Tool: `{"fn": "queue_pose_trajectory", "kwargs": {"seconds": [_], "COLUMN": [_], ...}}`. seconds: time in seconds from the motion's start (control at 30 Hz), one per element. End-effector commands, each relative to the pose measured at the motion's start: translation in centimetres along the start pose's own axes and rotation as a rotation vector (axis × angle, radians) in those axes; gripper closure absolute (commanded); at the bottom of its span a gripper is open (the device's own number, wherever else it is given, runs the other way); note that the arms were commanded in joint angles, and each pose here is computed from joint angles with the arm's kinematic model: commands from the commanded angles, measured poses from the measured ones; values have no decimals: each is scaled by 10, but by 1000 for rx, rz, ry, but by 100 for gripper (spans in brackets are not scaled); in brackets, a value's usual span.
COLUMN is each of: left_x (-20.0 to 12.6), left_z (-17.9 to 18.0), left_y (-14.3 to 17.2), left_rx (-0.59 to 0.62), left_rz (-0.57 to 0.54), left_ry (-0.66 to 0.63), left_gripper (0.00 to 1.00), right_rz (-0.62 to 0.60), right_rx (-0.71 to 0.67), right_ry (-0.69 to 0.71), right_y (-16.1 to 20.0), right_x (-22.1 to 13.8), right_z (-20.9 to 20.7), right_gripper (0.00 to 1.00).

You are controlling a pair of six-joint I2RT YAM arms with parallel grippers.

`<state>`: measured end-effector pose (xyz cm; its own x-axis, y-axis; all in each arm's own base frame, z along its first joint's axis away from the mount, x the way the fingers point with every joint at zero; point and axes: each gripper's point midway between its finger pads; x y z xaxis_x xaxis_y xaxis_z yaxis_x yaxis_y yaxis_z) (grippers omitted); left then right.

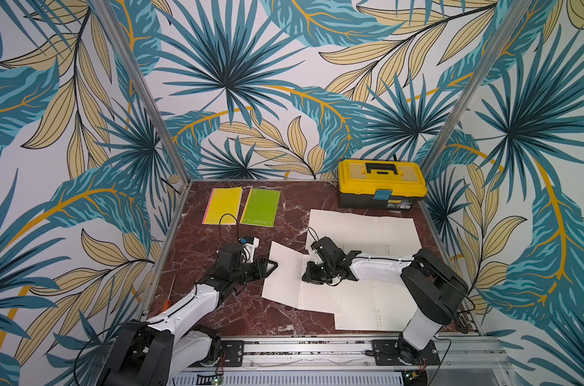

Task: Close the notebook
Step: Close the notebook at the center of the board.

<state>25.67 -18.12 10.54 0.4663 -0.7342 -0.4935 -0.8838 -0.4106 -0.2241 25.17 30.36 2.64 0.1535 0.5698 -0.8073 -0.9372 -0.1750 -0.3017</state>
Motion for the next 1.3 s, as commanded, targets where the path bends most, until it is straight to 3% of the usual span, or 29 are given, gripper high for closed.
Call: {"fn": "queue_pose_trajectory", "kwargs": {"seconds": [0.0, 0.23, 0.47, 0.67, 1.0, 1.27], "left_x": [-5, -4, -4, 6, 33, 51], "left_z": [-18, -28, -45, -62, -98, -127], "left_y": [-5, -6, -5, 3, 26, 44], "left_rx": [24, 30, 43, 81, 161, 249], "left_rz": [3, 18, 44, 82, 161, 125], "left_ry": [51, 81, 123, 146, 204, 263], "left_gripper": [61, 59, 57, 56, 51, 50], "right_rz": [0, -57, -63, -52, -67, -107], "right_rx": [-27, -55, 28, 74, 150, 182], "right_ry": [25, 85, 244, 276, 283, 279], "right_y": [5, -7, 2, 20, 36, 37], "right_x": [-13, -53, -87, -90, -89, -104], "right_z": [-1, 3, -48, -74, -96, -101], "right_gripper": [87, 84, 80, 72, 71, 67]}}
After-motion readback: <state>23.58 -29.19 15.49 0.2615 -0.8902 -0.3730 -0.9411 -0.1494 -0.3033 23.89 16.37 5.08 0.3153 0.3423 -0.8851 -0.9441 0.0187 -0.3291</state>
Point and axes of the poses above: each gripper's point midway between its finger pads, its own x axis out along the fingers, its own z axis along the line the jaws close on, y = z × x, and after that the axes turned 14 degrees about -x, right-handed
